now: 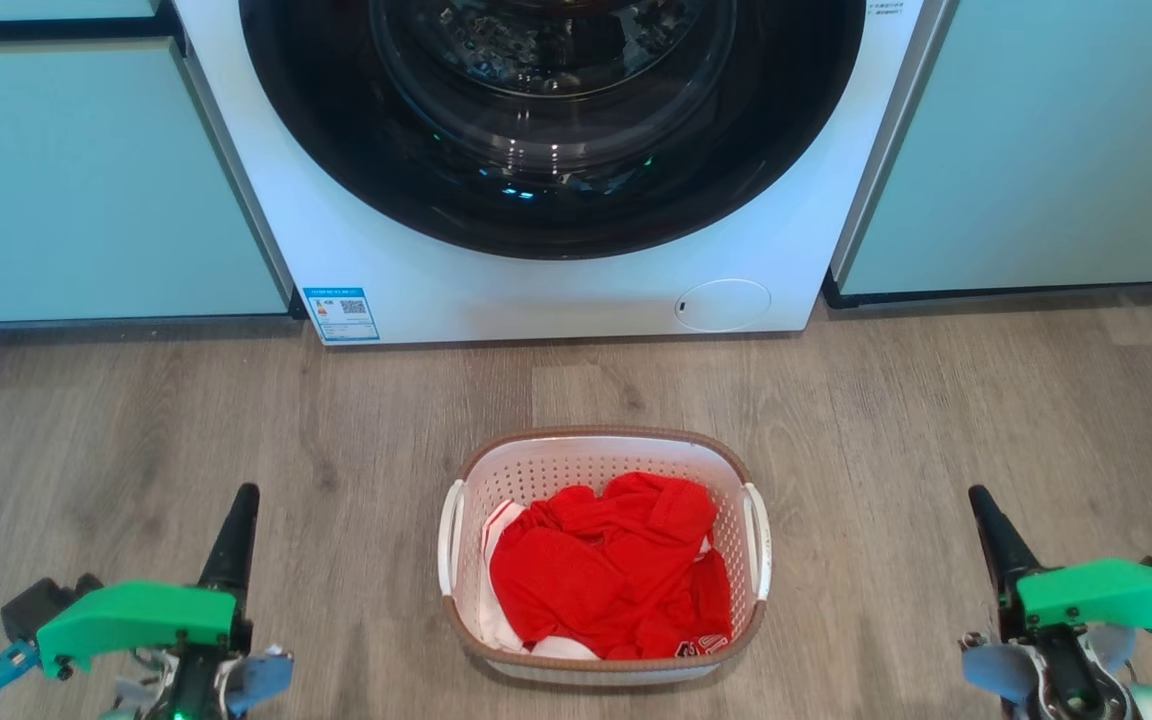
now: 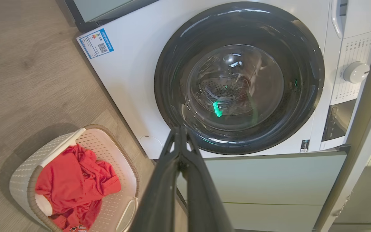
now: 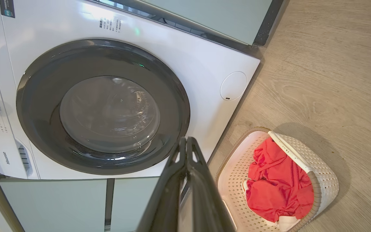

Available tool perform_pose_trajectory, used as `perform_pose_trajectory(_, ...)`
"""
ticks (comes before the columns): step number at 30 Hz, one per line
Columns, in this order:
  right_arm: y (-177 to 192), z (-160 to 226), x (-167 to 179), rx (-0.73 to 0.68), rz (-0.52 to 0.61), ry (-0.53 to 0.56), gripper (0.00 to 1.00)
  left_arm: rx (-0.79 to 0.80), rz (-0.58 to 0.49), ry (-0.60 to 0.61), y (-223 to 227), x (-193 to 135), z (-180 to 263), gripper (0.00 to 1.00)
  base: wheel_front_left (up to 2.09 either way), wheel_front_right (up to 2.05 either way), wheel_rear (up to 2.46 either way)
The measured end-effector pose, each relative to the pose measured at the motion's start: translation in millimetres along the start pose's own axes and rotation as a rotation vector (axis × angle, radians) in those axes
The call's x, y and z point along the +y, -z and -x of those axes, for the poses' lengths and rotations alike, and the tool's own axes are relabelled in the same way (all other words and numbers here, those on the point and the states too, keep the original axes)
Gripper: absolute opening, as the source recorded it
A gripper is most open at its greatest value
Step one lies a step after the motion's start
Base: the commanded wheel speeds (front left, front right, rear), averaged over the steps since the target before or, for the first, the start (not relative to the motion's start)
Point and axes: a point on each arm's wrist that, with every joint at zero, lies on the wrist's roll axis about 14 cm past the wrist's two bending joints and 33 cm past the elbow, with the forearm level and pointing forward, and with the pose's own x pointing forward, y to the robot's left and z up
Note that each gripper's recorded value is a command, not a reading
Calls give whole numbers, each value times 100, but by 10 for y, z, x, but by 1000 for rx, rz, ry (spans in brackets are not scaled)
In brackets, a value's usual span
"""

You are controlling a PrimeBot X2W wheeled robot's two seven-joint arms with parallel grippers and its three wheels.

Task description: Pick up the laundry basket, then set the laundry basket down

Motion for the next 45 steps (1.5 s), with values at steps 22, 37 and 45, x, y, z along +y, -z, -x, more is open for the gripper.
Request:
perform_pose_trajectory(22,-88,-34,68,-5,-256,-30,0,-2,252,87,-94,-198,-96,0,0,0,0)
perform_pose_trajectory(37,-114,-72,133,-9,-268,-49,0,-16,270,88,-136,-194,-96,0,0,0,0)
perform_pose_trajectory(45,-125,-72,131,-11,-269,-49,0,-14,271,88,-133,-194,-96,0,0,0,0)
